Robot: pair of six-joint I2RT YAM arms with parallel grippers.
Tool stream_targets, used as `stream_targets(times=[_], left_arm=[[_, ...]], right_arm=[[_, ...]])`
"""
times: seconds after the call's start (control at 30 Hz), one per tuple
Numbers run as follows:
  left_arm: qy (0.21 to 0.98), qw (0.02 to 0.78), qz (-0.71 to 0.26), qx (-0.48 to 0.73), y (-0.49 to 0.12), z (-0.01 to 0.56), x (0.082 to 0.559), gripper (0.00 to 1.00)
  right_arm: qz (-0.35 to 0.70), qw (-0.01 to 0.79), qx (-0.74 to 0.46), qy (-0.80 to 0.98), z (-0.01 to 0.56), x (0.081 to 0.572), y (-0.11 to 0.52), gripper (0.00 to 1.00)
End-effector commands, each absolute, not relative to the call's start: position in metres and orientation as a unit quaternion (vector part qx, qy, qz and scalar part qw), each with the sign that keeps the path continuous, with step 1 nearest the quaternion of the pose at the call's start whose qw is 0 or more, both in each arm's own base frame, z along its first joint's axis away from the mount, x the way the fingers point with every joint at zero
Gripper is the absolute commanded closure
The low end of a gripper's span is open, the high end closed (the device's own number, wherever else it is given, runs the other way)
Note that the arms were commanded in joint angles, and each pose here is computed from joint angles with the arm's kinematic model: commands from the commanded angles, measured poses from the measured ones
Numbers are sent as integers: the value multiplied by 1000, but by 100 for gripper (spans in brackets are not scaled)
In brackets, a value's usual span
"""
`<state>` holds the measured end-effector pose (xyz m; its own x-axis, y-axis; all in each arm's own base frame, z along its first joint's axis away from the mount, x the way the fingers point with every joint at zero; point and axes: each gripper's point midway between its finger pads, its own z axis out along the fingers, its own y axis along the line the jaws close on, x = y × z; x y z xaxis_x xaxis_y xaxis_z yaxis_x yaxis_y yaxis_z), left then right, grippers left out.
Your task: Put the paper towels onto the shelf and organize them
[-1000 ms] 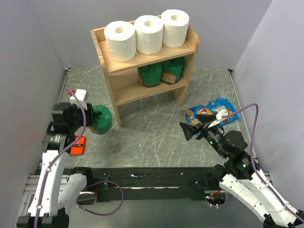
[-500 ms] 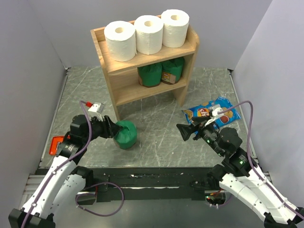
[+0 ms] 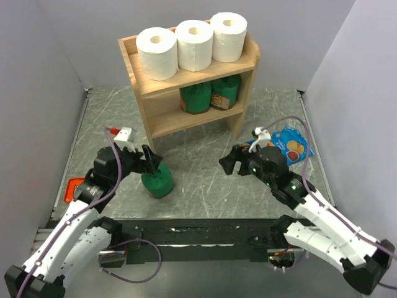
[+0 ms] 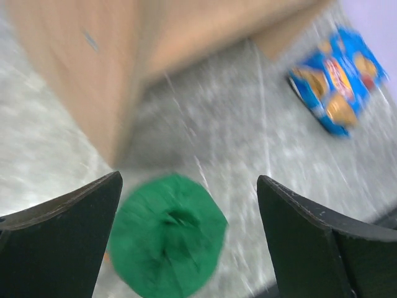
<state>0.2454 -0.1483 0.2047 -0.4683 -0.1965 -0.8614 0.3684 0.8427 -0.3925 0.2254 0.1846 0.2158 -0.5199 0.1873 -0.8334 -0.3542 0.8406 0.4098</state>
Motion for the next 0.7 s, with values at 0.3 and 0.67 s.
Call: stream_targets(times=[0.3, 0.67], left_arm=[[833, 531, 22, -153, -39, 210, 309, 4], [758, 584, -9, -292, 22, 225, 287, 4]], right_arm=[[351, 417, 8, 838, 231, 252, 329, 9], [358, 416, -85, 832, 235, 249, 414, 49]])
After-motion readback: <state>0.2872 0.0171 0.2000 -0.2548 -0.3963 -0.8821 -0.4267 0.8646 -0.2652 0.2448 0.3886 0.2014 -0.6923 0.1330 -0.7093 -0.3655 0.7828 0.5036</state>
